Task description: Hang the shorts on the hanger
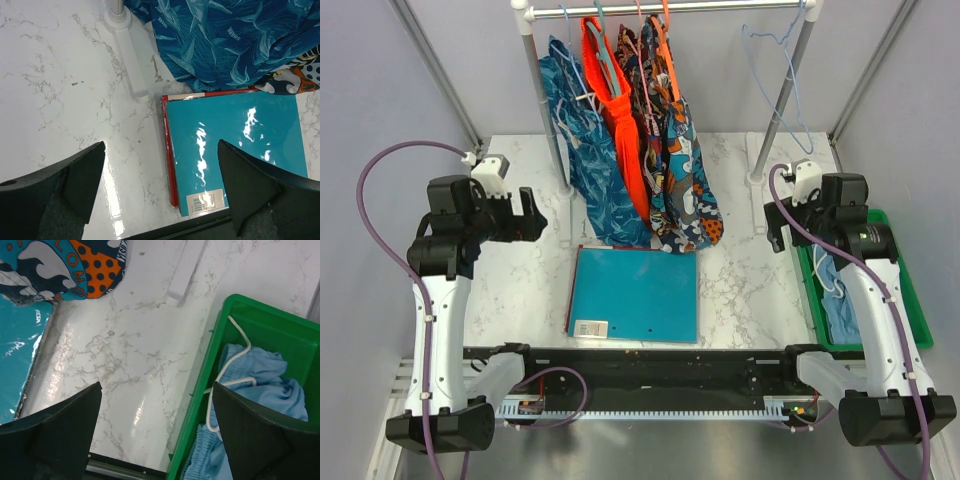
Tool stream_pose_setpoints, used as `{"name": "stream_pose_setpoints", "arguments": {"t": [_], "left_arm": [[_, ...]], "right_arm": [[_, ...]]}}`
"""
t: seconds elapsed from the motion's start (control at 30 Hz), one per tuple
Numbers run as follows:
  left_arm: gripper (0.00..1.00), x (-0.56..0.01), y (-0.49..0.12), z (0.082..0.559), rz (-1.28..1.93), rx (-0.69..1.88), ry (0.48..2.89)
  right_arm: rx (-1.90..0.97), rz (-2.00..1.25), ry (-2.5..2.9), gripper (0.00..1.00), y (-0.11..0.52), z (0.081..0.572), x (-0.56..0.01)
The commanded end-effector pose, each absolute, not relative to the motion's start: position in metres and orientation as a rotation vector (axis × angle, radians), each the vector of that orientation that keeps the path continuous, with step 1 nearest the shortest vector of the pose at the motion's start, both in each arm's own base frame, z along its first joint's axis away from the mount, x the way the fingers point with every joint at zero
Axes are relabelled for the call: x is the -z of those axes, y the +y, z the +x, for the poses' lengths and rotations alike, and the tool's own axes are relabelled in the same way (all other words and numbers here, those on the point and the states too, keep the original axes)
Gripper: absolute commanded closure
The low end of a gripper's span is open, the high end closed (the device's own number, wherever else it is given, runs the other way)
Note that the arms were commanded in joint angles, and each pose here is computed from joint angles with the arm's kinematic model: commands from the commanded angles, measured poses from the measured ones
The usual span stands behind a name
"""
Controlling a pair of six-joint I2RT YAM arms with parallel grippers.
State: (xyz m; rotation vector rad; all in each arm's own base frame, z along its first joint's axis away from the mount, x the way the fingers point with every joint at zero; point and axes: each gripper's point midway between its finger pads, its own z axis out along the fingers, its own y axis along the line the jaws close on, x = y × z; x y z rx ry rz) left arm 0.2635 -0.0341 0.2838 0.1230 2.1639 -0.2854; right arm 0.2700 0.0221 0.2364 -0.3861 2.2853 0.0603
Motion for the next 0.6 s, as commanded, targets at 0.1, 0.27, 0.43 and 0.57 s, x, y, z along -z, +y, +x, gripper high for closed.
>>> {"name": "stream_pose_setpoints", "arguments": {"t": [0.1, 0.27, 0.43, 0.57], "left_arm": [[0.01, -0.321, -0.049, 0.266, 0.271, 0.34, 2.035], [0.01, -0.327, -0.06, 0.263, 0.362, 0.39, 2.005], [0.01, -0.329, -0.068, 0.261, 0.403, 0.44, 1.995], [0.0, -0.328, -0.074, 0.258, 0.449, 0.475, 1.981]], "right_arm": [[0.01, -0.371, 2.396, 0.02, -0.014, 0.265, -0.22], [0.039, -0.381, 2.472, 0.02, -0.055, 0.263, -0.206], [0.141, -0.363, 2.599, 0.02, -0.115, 0.244, -0.177], [0.135, -0.355, 2.678, 0.02, -0.143, 0.248, -0.152]]}}
